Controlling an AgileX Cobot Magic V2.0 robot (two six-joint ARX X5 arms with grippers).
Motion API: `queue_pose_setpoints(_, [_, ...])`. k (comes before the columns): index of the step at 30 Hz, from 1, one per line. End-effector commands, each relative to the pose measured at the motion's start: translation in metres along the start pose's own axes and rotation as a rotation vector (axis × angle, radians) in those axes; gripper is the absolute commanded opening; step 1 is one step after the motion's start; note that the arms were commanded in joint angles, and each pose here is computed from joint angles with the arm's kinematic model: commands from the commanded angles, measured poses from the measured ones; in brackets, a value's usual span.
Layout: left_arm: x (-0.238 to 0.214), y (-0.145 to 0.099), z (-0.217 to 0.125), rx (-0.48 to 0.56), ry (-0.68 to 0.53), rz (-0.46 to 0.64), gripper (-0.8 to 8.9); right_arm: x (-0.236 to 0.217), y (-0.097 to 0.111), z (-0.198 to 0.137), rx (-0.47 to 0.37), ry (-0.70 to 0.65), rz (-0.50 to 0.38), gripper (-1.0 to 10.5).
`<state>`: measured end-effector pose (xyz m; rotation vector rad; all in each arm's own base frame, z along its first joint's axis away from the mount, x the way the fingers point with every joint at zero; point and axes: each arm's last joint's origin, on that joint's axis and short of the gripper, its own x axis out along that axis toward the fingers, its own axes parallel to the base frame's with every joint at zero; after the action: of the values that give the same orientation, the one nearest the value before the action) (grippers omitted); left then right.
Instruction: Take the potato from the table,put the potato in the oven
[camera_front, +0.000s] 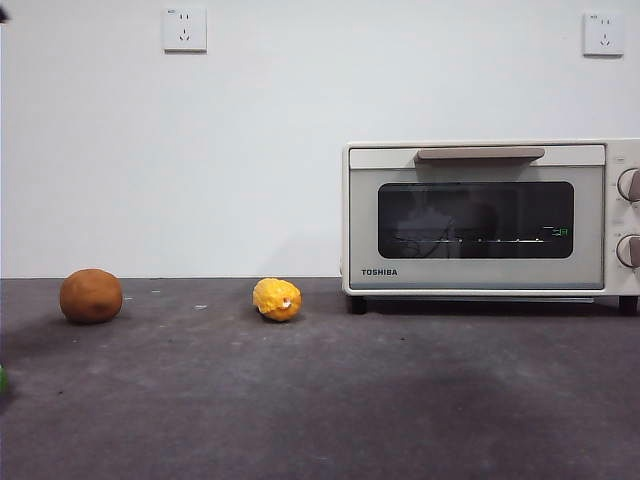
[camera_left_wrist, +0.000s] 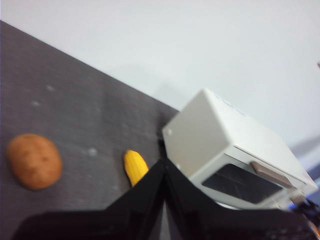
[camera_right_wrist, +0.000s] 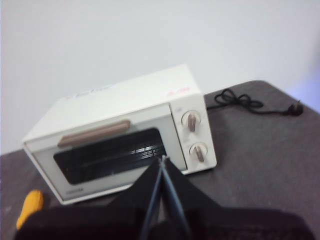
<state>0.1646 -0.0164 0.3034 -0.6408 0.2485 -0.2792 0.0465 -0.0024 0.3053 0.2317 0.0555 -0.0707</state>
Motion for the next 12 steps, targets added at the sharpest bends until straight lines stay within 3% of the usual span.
queue_pose_setpoints(1, [0.017,-0.006,0.007,-0.009,0.068,-0.044,-0.05,-0.003,0.002,0.012,0.001,-0.018,-0.007,0.0])
queue_pose_setpoints(5, [0.046,-0.018,0.015,0.009,0.167,-0.115,-0.05,-0.004,0.005,0.024,0.001,-0.014,-0.013,0.0])
queue_pose_setpoints(12, [0.1,-0.058,0.032,0.14,0.286,-0.296,-0.05,-0.002,0.006,0.027,-0.004,0.098,-0.039,0.0])
